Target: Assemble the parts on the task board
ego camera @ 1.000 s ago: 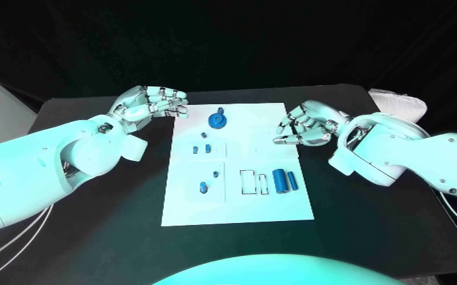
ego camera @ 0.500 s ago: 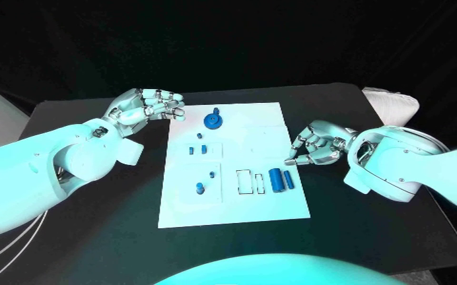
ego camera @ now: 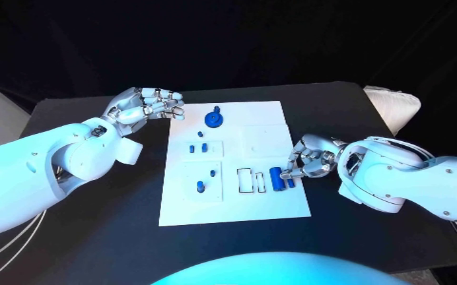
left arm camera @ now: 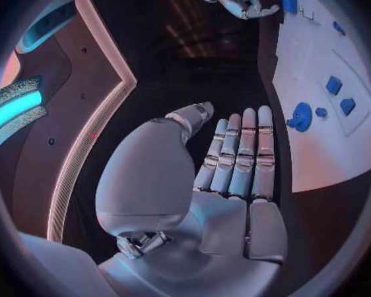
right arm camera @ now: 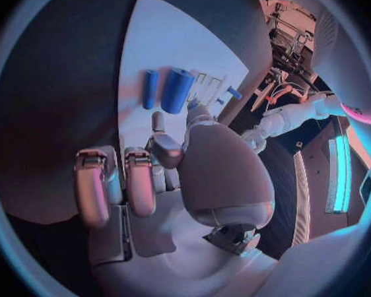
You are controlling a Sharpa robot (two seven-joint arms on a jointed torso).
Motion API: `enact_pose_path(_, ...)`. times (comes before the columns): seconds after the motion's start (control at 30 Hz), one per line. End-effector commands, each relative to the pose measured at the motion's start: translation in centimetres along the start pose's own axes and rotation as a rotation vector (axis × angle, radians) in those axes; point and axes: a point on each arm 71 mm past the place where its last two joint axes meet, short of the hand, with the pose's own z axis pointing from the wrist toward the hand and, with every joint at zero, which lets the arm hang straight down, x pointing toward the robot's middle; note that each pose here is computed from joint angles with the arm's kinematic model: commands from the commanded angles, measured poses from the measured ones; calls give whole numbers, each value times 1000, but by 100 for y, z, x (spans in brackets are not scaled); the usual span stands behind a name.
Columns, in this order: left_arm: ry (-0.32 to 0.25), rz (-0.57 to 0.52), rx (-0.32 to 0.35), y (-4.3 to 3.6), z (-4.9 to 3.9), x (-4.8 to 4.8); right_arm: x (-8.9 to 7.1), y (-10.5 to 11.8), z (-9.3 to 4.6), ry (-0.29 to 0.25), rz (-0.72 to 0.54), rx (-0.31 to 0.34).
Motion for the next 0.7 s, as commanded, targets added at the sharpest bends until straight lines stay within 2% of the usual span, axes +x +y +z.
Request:
enact_pose_path(0.03,7,-7,13,-11,2,18,37,-1,21,-8,-50,17)
enact_pose_path(0.33,8,-7,13,-12,-2,18,214,84,78,20,-56,-4)
enact_pose_path(0.7,5,-6,12,-12,-9,9,273,142,108,30,-61,-16)
